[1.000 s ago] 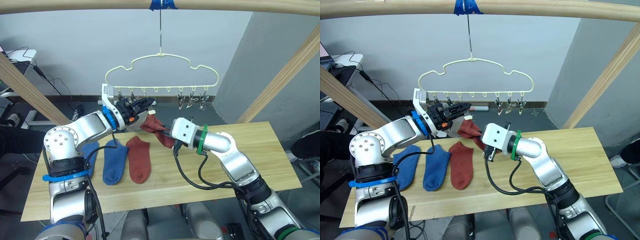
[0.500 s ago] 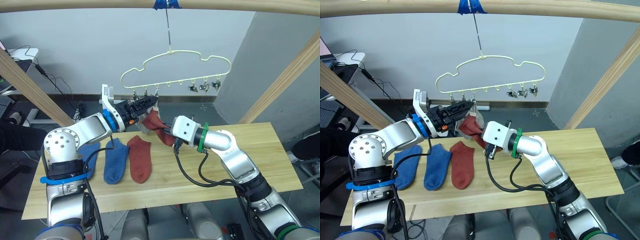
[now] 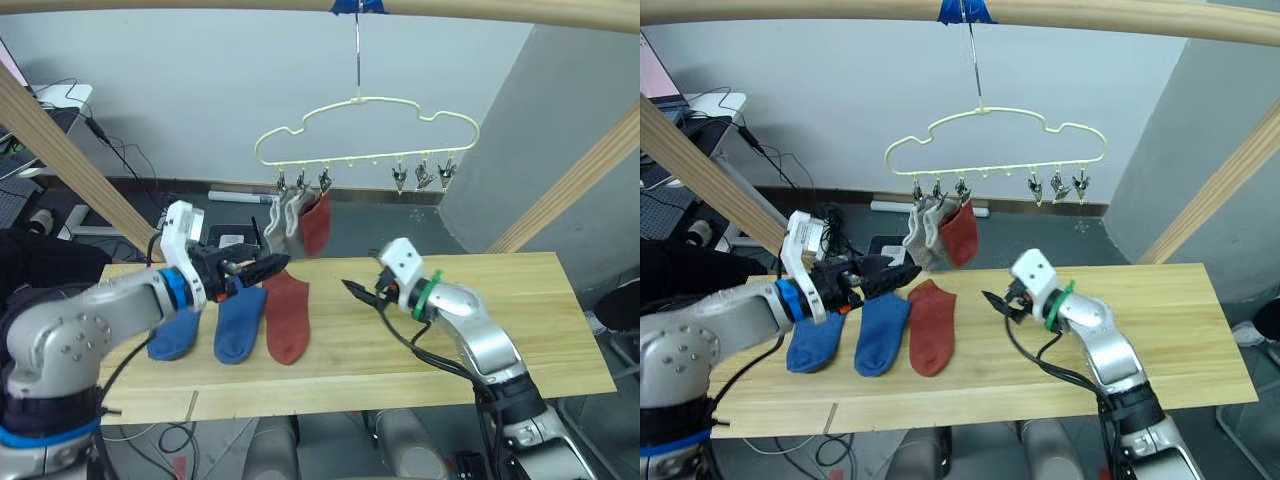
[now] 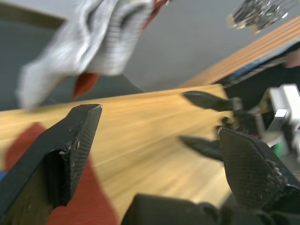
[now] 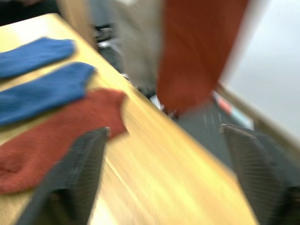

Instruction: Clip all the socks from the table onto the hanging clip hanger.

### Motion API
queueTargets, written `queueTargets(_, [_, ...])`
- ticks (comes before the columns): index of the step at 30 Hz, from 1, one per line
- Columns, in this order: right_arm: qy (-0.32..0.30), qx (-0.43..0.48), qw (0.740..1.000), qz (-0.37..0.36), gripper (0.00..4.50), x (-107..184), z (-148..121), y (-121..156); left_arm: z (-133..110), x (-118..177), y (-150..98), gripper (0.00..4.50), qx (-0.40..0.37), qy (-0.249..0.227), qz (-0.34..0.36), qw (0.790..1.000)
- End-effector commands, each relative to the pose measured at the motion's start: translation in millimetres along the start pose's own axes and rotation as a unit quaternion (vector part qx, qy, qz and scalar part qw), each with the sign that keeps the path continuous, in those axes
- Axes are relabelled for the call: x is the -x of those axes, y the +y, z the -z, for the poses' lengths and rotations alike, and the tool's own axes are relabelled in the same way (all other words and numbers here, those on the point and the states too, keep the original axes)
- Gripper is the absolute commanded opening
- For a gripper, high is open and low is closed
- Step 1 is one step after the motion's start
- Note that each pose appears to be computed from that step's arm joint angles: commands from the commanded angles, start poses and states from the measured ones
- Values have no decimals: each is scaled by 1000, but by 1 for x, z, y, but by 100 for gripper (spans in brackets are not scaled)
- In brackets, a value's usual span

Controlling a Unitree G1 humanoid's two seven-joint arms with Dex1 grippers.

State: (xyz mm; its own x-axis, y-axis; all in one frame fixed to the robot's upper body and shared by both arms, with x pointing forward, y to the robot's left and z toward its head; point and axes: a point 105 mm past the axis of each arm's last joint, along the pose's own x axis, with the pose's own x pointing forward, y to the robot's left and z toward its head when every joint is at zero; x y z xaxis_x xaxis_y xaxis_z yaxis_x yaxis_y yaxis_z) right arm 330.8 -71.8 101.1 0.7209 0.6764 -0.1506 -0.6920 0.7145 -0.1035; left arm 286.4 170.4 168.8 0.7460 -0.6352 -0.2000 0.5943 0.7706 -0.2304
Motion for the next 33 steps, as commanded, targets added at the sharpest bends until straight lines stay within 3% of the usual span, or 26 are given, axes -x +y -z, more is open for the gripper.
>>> queueTargets(1, [-58,-31,995,73,419,18,-28,-13,-10,3,-17,450,-60,-45,33,997])
queueTargets(4, [-66,-69,984,149,419,31,-36,-27,-10,6,-31,450,-44,-64,102,992])
queueTargets(7, [-109,-57,986,117,419,34,-62,-21,-13,12,-37,450,-78,-97,125,984])
queueTargets(9, [-114,-54,985,120,419,35,-68,-21,-11,14,-36,450,-78,-102,127,984])
queueTargets(12, [-152,-16,979,138,419,24,-97,-19,-3,18,-48,450,-160,-114,151,969])
queueTargets(16, [-182,-12,973,141,419,14,-115,-16,-11,21,-57,450,-176,-154,164,958])
queueTargets(22, [-190,-20,969,155,419,11,-122,-23,-18,23,-67,450,-204,-188,168,946])
queueTargets(33, [-172,-22,975,139,419,16,-113,-16,-14,25,-67,450,-195,-184,166,949])
